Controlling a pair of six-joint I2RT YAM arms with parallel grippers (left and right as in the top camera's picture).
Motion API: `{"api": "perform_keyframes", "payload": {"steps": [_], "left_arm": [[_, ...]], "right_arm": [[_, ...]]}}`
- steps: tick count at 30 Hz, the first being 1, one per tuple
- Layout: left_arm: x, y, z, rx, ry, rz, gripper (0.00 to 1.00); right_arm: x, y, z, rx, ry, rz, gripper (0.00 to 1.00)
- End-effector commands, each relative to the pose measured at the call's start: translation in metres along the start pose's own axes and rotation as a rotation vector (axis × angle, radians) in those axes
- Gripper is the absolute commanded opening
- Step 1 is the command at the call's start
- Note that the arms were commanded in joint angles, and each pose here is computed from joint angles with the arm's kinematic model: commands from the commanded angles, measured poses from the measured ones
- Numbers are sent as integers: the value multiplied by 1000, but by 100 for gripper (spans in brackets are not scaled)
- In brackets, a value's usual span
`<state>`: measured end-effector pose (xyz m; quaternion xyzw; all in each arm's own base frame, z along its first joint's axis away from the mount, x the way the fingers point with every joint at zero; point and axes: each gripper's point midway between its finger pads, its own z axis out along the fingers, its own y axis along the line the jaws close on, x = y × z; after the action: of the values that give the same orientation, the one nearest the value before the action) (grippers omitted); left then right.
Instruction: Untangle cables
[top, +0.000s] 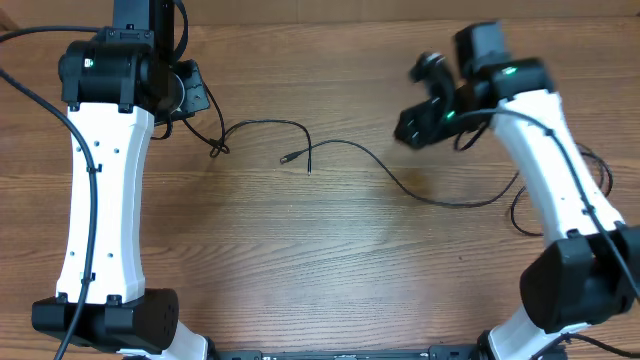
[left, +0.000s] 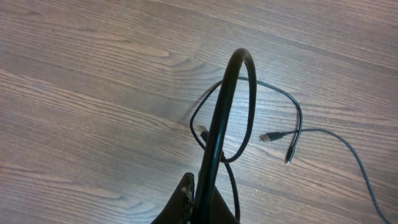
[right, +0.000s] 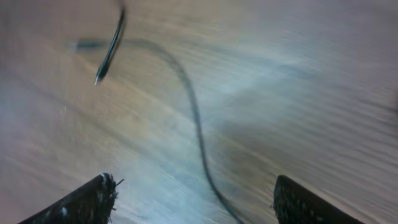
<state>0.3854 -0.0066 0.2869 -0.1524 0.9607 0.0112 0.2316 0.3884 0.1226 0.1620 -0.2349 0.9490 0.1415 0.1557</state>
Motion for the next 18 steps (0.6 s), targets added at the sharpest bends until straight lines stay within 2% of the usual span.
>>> {"api": "perform_keyframes", "payload": {"steps": [1,7,15,18], "left_arm": [[0,2,-1,-12,-6,22,4],[0,2,-1,-11,-6,22,4],[1,1,-1,-5,0,22,4],[2,1,-1,-6,3,23,4]], "right_arm": [[24,5,27,12,86,-88,80],[67,4,71,8,169,-85,79],[96,-8,116,41,134,-98,63],[103,-12,123,65,136,-100,64]]}}
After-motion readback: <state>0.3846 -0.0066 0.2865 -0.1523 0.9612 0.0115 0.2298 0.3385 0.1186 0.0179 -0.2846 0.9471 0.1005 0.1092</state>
